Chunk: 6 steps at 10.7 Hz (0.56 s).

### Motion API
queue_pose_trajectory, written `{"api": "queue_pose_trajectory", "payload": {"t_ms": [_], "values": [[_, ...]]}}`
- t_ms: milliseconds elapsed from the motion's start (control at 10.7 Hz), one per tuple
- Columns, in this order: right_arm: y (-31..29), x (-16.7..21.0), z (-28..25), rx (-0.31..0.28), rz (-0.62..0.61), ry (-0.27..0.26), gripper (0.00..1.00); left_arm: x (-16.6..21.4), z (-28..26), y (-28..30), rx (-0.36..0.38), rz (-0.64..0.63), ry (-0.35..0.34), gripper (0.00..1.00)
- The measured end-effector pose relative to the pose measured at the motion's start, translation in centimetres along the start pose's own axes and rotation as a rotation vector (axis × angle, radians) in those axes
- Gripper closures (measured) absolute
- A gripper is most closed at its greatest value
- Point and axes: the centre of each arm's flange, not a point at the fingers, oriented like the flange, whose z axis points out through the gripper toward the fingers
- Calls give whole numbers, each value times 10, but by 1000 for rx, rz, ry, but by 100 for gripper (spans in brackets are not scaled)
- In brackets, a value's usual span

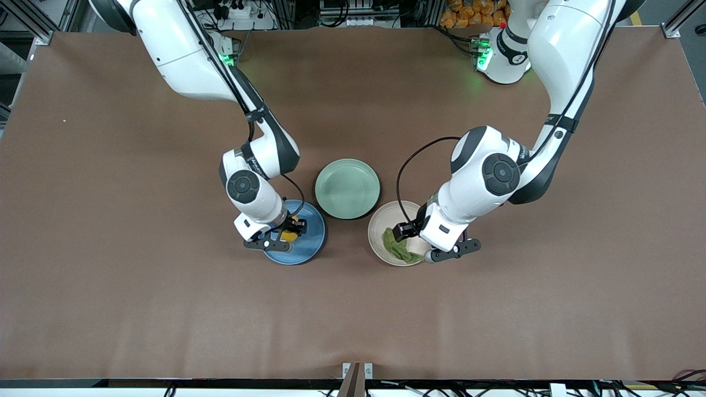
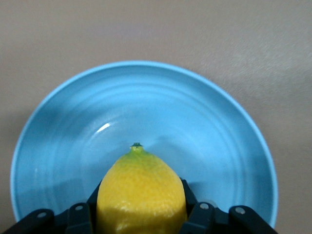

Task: Place lemon and lettuce in plates
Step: 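Open the right gripper over the blue plate while the left gripper releases lettuce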

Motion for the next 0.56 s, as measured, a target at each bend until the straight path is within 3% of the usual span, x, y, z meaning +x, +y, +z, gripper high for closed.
{"api": "queue_pose_trajectory", "payload": {"t_ms": [187, 466, 560], "values": [[-1, 1, -1, 1, 0, 4, 38, 3, 0, -4, 19, 9, 10, 0], [-1, 3, -2, 4, 0, 8, 2, 7, 0, -14, 90, 47, 23, 0], [-2, 7, -6, 8, 2, 19, 0, 9, -1, -18, 124, 65, 32, 0]]}}
